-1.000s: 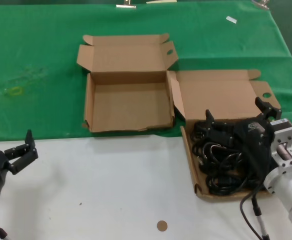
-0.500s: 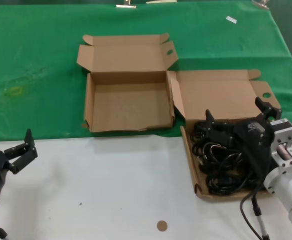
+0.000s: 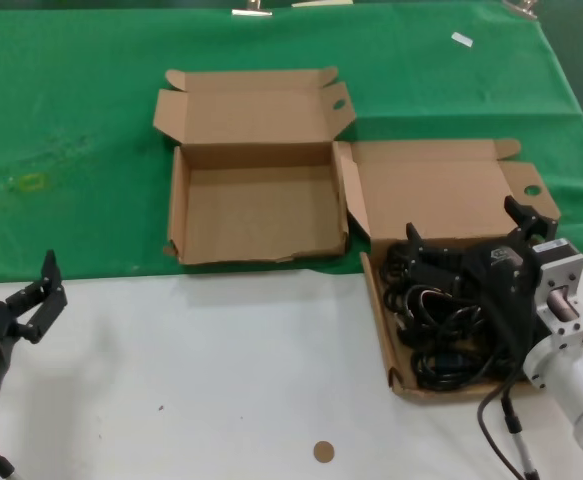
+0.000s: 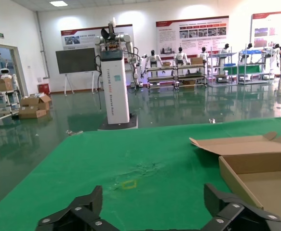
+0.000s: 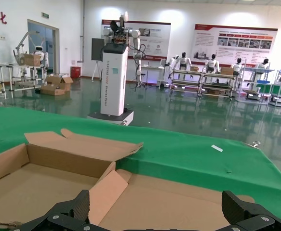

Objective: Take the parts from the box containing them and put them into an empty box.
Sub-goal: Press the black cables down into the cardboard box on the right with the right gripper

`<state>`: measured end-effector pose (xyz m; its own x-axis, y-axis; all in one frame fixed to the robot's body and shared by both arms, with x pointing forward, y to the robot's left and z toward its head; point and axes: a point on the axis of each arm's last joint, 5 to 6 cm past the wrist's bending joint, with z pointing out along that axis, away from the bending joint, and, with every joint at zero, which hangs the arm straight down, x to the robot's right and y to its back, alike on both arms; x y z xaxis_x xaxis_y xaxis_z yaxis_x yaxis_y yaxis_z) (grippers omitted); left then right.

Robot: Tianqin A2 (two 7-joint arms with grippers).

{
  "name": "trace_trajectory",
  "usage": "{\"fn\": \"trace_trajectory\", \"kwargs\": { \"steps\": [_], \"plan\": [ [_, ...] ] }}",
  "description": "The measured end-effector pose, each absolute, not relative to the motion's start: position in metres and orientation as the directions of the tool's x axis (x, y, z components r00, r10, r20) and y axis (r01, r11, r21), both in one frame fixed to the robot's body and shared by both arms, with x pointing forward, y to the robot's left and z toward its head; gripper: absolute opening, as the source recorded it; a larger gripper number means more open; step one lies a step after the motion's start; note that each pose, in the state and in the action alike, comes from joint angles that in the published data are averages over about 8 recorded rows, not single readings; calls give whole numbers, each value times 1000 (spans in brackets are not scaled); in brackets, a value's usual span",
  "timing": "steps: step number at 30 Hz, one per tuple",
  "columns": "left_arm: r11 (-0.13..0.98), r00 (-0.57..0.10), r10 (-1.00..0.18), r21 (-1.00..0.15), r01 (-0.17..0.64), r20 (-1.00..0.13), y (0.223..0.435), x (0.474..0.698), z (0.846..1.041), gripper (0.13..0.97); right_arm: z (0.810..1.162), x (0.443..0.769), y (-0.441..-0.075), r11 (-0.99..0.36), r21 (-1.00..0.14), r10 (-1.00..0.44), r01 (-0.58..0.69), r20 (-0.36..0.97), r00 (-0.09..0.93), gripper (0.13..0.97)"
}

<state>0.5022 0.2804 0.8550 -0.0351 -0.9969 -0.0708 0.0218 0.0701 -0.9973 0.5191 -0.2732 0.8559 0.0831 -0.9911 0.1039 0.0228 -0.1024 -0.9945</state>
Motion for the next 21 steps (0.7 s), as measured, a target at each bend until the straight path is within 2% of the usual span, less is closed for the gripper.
{"fn": "trace_trajectory", "kwargs": {
  "steps": [3,7,15,16,21],
  "plan": [
    [70,-35,-997,-997,22,-71,280,502,855,710,857,519,-274,-114,-993,-989,22,116,89,966],
    [70,-35,-997,-997,22,-71,280,502,855,710,860,520,-277,-135,-991,-986,21,136,100,966],
    [70,-35,-997,-997,22,-71,280,502,855,488,873,523,-289,-205,-979,-963,-5,201,182,966],
    [70,-35,-997,-997,22,-71,280,502,855,488,875,523,-291,-219,-976,-957,-9,213,196,966],
    [70,-35,-997,-997,22,-71,280,502,855,371,891,524,-310,-305,-952,-919,-30,286,273,966]
  ]
}}
